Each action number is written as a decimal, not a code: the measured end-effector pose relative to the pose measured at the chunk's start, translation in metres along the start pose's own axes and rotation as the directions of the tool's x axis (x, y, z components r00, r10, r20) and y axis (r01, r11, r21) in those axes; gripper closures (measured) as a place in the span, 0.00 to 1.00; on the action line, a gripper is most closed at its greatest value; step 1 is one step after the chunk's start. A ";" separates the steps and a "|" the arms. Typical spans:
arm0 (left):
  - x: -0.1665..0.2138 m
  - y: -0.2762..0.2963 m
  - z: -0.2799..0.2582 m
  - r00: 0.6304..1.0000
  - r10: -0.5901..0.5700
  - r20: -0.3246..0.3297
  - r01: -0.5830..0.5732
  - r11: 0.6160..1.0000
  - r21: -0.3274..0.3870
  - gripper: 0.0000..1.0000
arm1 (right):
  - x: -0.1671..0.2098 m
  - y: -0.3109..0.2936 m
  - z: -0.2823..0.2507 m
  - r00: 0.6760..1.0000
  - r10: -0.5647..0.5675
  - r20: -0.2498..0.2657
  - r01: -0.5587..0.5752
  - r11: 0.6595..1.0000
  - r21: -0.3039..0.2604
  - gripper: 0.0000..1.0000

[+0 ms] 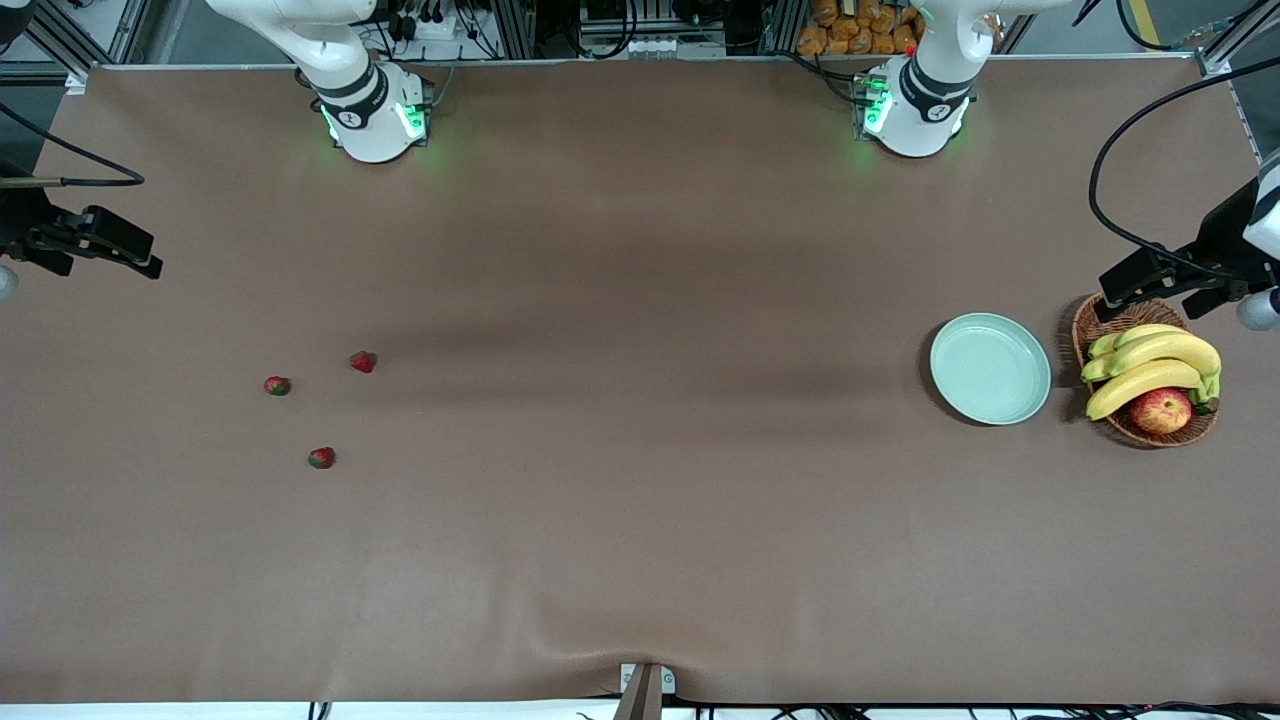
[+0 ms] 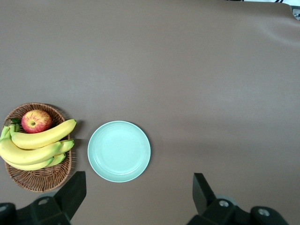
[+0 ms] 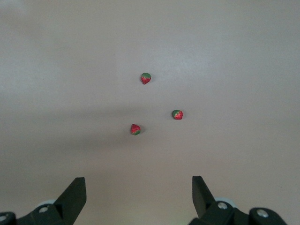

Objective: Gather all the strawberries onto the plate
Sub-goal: 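Reach the right gripper toward the three red strawberries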

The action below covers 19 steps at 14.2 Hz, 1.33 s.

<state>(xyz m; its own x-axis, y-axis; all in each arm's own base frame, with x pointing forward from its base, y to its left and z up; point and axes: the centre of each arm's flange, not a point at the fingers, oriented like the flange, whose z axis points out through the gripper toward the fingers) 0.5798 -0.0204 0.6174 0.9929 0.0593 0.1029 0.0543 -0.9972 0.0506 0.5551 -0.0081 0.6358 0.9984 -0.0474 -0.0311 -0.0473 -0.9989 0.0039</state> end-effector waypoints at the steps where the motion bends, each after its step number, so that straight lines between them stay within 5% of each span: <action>1: -0.001 0.000 0.001 1.000 0.000 0.007 0.000 1.000 0.001 0.00 | 0.000 0.000 -0.001 1.000 0.000 -0.003 0.000 1.000 -0.001 0.00; 10: -0.004 0.000 0.003 0.999 0.001 0.036 -0.001 1.000 0.003 0.00 | -0.001 0.009 -0.002 1.000 0.014 0.012 -0.014 1.000 -0.002 0.00; 19: -0.005 0.004 0.006 0.999 0.008 0.049 -0.008 1.000 0.003 0.00 | 0.032 0.012 0.083 0.992 0.018 0.124 -0.018 1.000 -0.002 0.00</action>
<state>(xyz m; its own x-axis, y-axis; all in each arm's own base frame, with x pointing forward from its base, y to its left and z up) 0.5756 -0.0249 0.6113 0.9973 0.0495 0.0549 0.0470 -0.9978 0.0470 0.5839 -0.0217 0.5515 0.9858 -0.0657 -0.1546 -0.0654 -0.9978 0.0066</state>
